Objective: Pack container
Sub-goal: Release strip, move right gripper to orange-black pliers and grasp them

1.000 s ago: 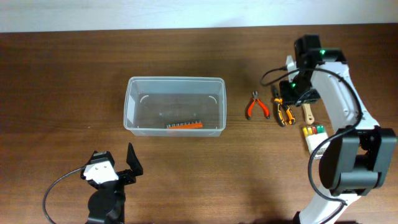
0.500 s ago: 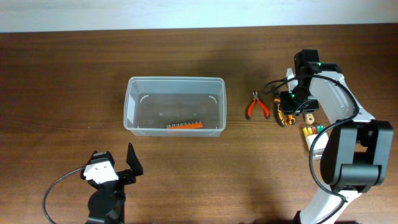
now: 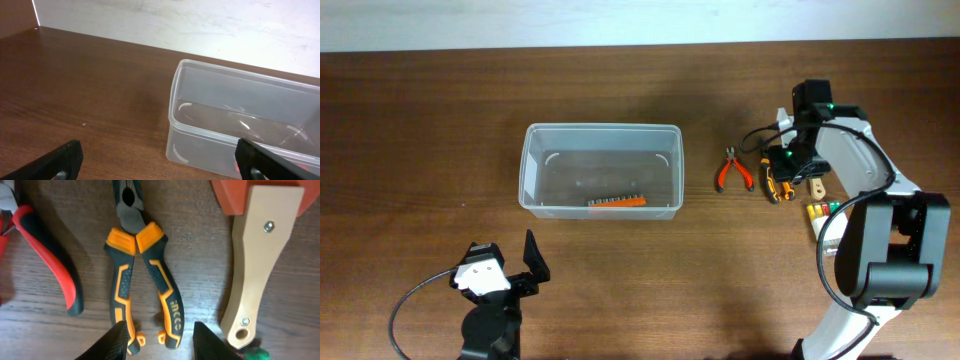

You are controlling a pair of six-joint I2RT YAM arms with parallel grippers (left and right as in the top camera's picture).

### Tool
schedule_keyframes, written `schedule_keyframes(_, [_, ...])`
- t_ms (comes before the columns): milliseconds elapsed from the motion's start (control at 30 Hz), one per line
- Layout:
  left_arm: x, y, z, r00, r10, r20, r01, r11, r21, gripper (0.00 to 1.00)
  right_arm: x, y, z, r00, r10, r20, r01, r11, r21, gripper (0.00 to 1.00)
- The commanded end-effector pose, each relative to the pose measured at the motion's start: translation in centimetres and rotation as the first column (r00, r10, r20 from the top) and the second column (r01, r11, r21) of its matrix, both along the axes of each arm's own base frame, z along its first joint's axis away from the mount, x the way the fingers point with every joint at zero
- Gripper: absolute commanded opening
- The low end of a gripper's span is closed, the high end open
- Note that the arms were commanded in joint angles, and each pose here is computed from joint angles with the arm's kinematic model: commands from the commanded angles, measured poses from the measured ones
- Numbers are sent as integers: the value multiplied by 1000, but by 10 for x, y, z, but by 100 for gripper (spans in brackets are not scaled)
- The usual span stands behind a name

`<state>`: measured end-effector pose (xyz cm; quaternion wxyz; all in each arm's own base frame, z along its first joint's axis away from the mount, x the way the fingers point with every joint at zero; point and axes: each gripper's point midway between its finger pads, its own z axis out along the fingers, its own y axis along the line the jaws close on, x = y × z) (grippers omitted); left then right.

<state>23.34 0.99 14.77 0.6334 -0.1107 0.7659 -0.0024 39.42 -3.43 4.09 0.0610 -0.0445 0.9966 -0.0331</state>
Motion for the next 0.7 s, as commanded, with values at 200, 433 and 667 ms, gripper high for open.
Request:
schedule_keyframes(200, [0,0,-1,1000,-3,-3,3,1000,10,99,-1,-4,-16,1000,16,-6,-16,1000,-16,42])
schedule_keyframes(433, [0,0,-1,1000,-3,-2,3,1000,9,99,-5,-14,-30,999,9,-42,-10,1000,-13,41])
schedule_keyframes(667, [0,0,-1,1000,-3,-2,3,1000,9,99,-7,-19,-47,998,4,-69,-5,1000,-11,41])
